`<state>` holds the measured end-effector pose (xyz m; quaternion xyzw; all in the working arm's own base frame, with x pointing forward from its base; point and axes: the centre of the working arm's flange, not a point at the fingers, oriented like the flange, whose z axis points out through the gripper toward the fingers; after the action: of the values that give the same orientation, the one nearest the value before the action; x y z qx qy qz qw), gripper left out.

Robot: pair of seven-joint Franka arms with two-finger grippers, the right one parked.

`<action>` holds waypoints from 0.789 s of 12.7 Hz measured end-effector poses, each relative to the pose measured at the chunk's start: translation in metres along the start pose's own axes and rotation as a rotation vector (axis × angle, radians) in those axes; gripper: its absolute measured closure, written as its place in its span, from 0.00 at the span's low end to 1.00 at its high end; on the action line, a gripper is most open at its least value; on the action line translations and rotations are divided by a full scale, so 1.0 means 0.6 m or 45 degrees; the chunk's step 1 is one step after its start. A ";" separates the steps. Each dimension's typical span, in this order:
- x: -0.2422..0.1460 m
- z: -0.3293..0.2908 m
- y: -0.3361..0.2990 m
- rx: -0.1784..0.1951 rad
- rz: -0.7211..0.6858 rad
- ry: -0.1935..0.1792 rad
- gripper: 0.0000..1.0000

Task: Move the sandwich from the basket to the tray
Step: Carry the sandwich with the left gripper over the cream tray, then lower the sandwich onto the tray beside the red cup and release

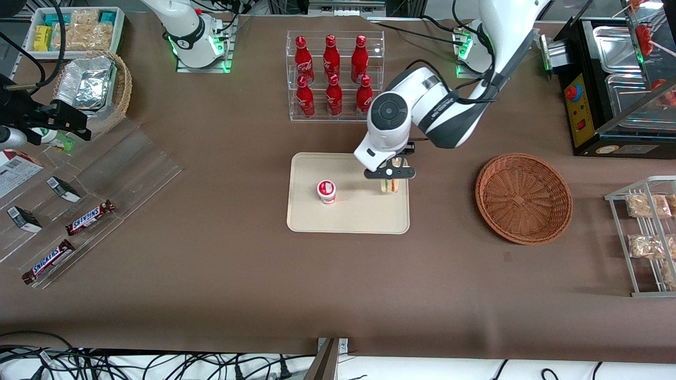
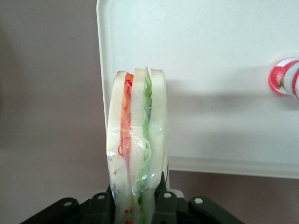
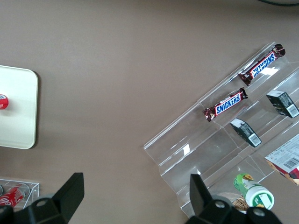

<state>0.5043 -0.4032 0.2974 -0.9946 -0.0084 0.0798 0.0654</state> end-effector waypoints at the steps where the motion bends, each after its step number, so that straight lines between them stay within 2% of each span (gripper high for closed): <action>1: 0.002 0.014 0.008 0.009 0.001 0.020 0.68; 6: 0.011 0.063 0.025 0.037 0.031 0.019 0.68; 8: 0.024 0.069 0.039 0.033 0.020 0.038 0.68; 10: 0.030 0.075 0.050 0.023 0.014 0.033 0.68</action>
<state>0.5151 -0.4264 0.2464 -0.9950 -0.0014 0.0673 0.0741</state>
